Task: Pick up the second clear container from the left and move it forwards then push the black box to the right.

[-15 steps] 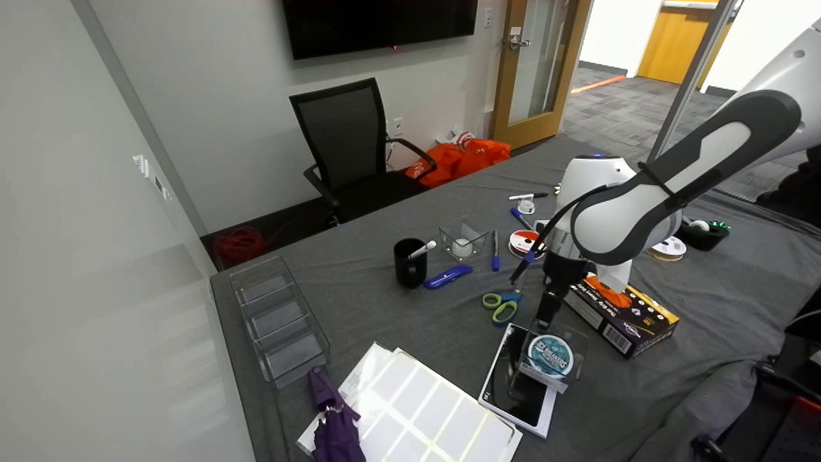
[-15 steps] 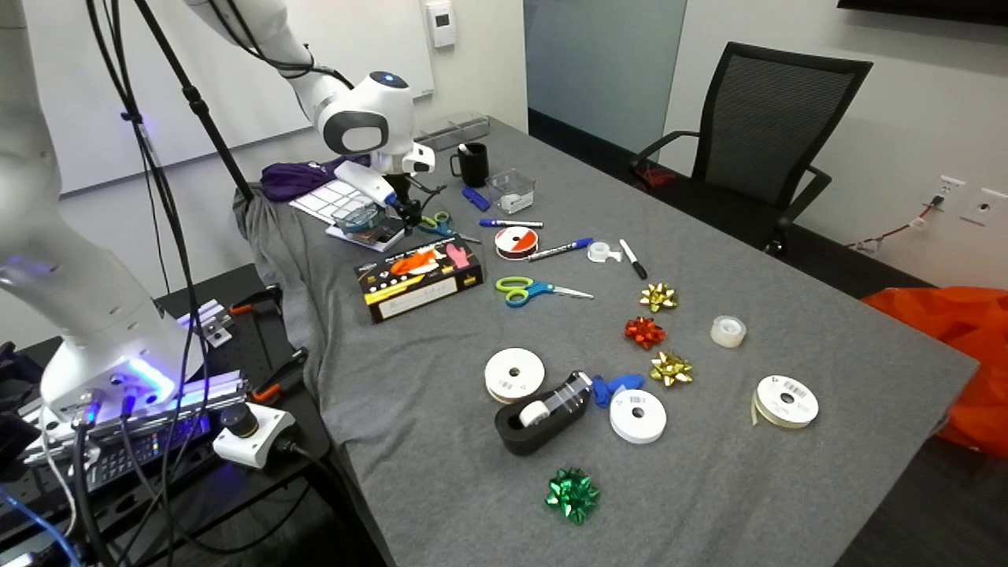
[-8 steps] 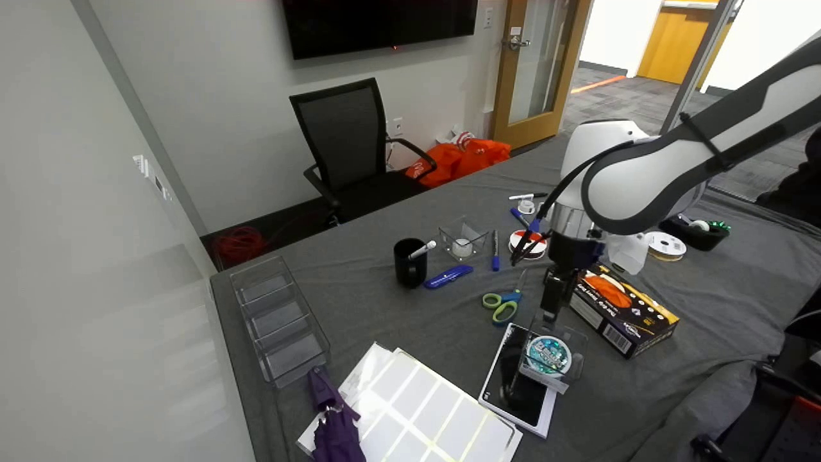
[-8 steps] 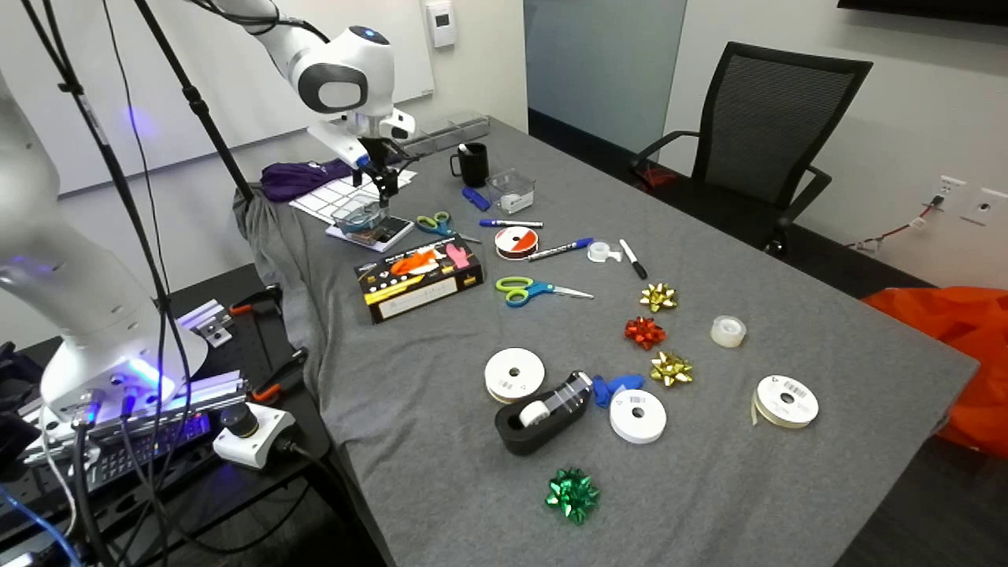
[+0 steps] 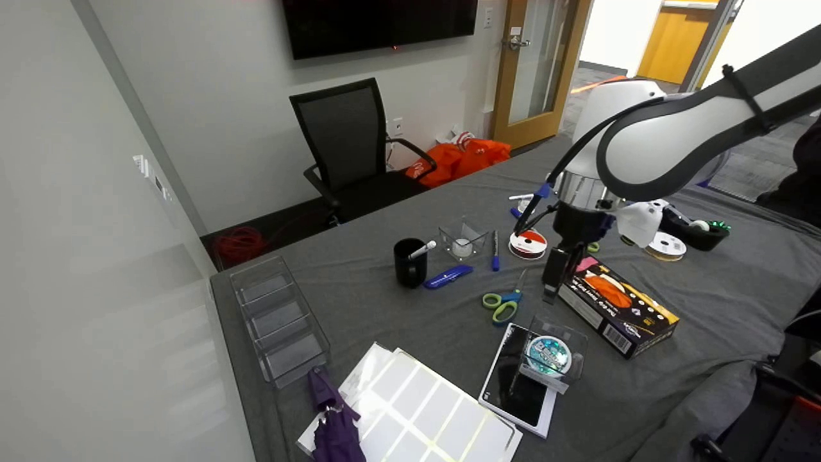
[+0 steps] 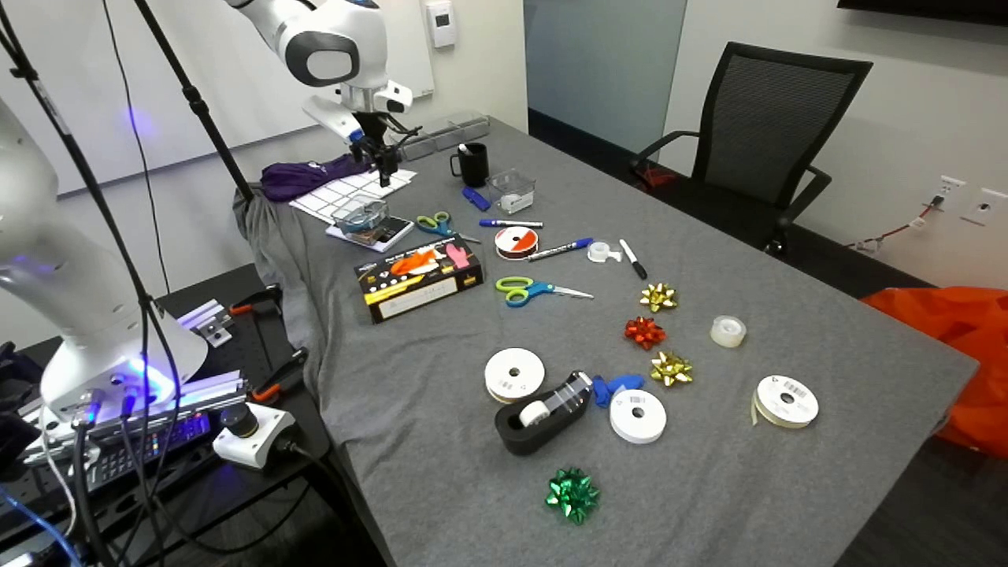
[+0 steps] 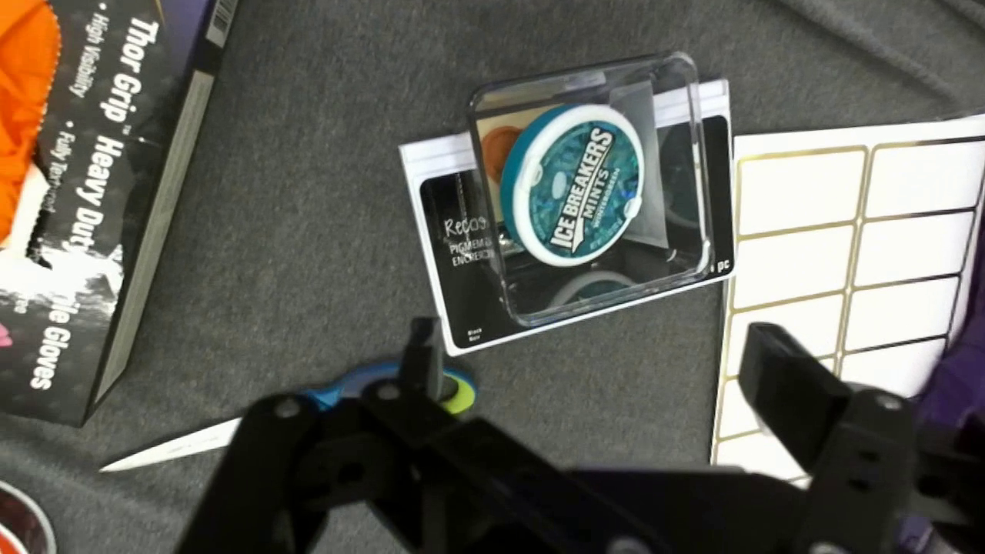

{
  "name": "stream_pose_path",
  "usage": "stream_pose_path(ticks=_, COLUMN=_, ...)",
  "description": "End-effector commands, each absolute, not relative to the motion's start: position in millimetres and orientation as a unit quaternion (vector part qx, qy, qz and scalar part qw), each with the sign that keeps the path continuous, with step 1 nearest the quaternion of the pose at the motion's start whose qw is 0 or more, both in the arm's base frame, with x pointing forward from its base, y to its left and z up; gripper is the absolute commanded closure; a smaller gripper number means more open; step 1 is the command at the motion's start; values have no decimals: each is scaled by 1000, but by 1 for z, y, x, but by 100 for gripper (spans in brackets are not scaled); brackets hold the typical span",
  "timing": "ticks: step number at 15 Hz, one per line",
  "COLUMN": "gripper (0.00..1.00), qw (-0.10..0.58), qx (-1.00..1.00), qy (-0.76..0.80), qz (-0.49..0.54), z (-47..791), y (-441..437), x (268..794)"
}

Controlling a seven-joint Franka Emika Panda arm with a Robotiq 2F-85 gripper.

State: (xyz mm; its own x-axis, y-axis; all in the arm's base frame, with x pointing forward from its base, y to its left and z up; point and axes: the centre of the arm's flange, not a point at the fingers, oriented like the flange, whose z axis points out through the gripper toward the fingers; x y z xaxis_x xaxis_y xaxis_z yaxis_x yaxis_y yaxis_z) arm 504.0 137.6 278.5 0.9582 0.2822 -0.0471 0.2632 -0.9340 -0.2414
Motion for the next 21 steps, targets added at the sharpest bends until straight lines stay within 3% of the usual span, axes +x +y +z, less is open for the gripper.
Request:
stream_pose_path(ticks=1, gripper=0, qw=88, qx=-987, qy=-136, qz=11, z=282, y=126, x=511)
stream_pose_path(ticks=6, gripper=0, qw=66, qx=-996, qy=-49, qz=-18, z=280, y=114, x=539)
stream_pose_path(ticks=13, gripper=0, qw=73, qx=-996, qy=-53, qz=-12, z=283, y=111, x=532)
stream_pose_path(ticks=19, gripper=0, qw=151, qx=-983, qy=104, qz=-18, z=276, y=105, x=538)
stream_pose_path(ticks=20, gripper=25, qw=160, qx=-979, qy=123, qz=-26, z=275, y=105, x=540)
stream_pose_path(ticks=21, gripper=26, qw=165, qx=-976, qy=140, qz=-35, z=273, y=104, x=542)
